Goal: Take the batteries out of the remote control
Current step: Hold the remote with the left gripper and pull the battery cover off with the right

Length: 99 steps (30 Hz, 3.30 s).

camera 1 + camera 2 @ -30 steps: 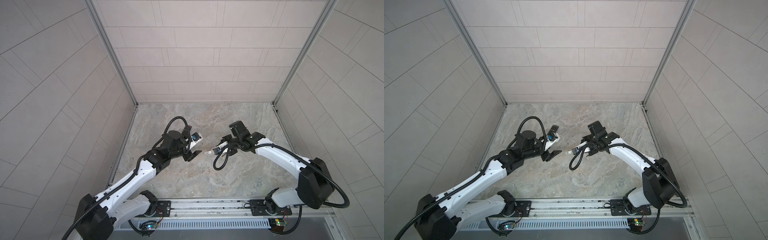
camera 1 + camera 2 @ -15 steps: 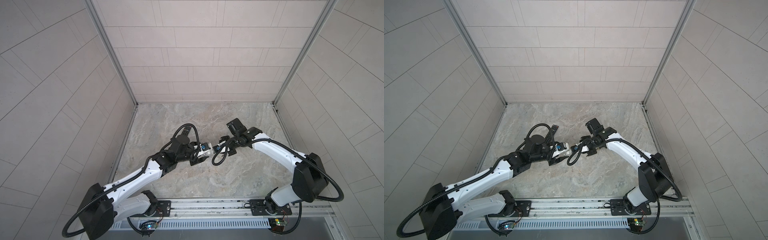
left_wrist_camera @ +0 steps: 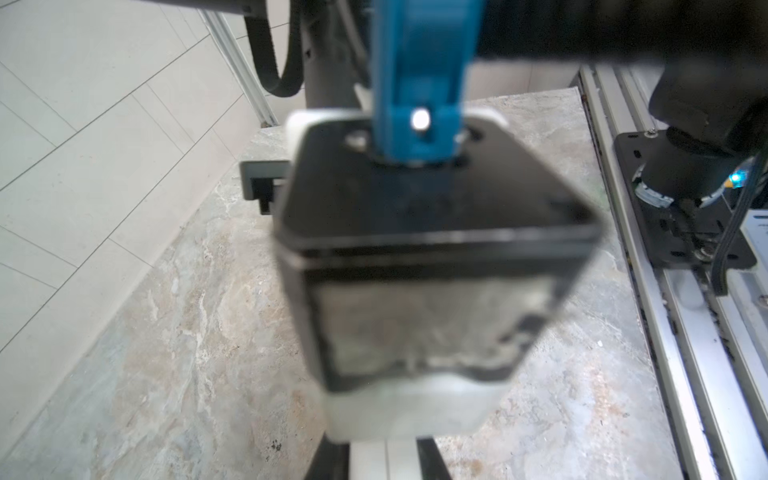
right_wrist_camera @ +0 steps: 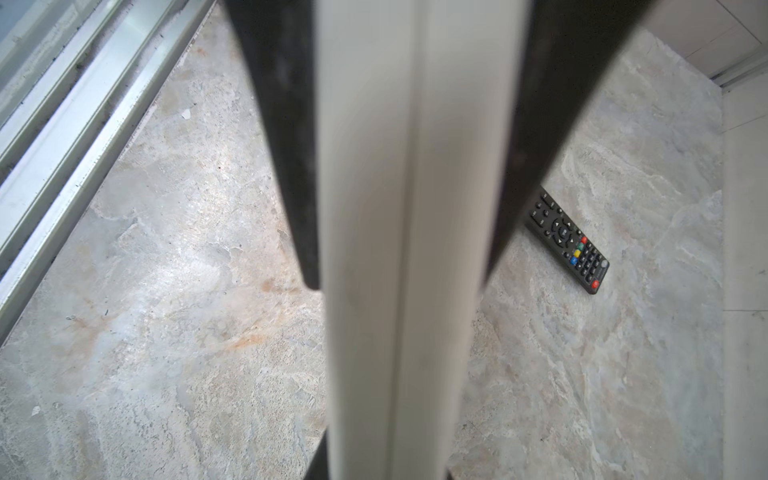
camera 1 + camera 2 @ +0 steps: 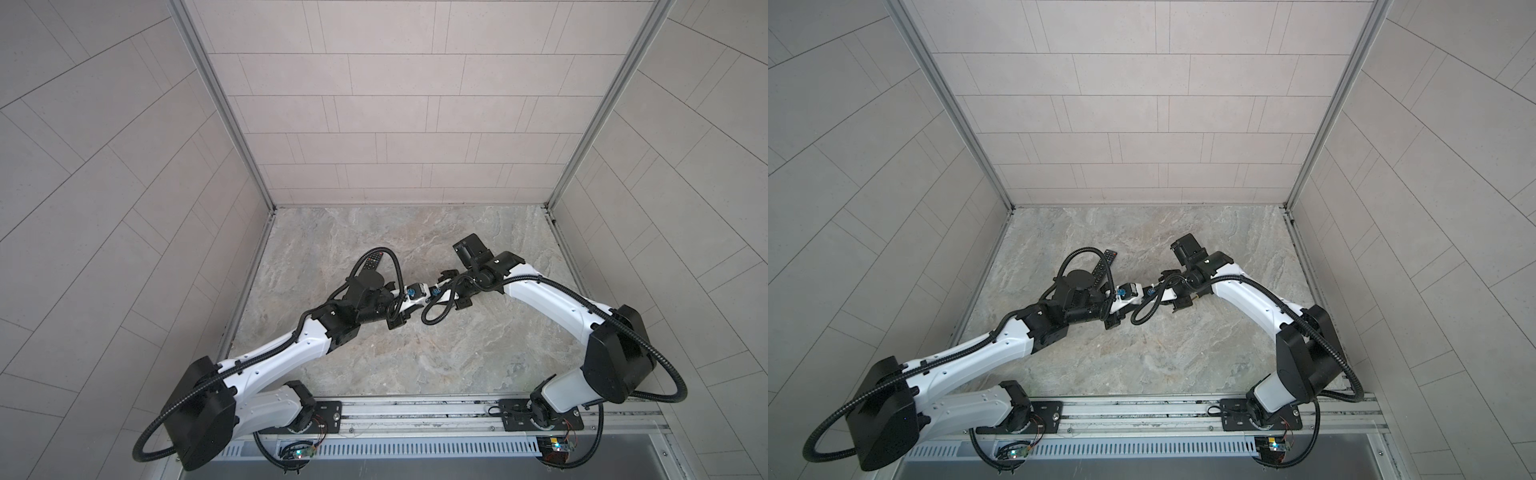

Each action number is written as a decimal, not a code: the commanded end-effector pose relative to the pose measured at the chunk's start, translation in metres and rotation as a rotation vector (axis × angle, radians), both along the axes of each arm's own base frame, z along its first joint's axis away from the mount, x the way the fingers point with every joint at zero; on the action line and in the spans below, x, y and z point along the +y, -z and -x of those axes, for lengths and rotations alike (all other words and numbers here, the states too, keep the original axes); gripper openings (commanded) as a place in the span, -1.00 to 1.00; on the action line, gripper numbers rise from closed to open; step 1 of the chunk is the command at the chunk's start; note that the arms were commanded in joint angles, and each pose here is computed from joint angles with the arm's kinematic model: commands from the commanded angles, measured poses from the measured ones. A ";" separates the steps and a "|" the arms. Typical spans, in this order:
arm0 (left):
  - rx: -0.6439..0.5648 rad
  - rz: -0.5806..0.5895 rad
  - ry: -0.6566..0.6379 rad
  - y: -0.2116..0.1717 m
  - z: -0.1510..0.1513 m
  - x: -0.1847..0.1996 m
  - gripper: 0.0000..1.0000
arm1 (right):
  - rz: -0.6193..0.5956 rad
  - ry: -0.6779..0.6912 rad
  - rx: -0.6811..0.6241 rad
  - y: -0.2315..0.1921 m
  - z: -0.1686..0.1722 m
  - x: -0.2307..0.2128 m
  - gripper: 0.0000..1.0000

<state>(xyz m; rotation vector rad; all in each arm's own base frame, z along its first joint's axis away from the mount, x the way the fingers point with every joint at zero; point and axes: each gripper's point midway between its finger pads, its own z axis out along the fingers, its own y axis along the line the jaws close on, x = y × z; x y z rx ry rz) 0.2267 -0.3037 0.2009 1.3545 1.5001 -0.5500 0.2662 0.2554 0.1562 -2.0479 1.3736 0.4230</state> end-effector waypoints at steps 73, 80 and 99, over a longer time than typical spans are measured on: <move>0.951 0.472 -0.252 -0.050 -0.074 0.008 -1.00 | -0.771 1.065 0.979 -0.052 -0.057 -0.039 -0.34; 0.949 0.460 -0.271 -0.046 -0.077 0.010 -1.00 | -0.740 1.064 0.967 -0.049 -0.057 -0.039 -0.38; 0.957 0.417 -0.310 -0.033 -0.078 0.014 -1.00 | -0.741 1.034 0.965 -0.055 -0.051 -0.038 -0.78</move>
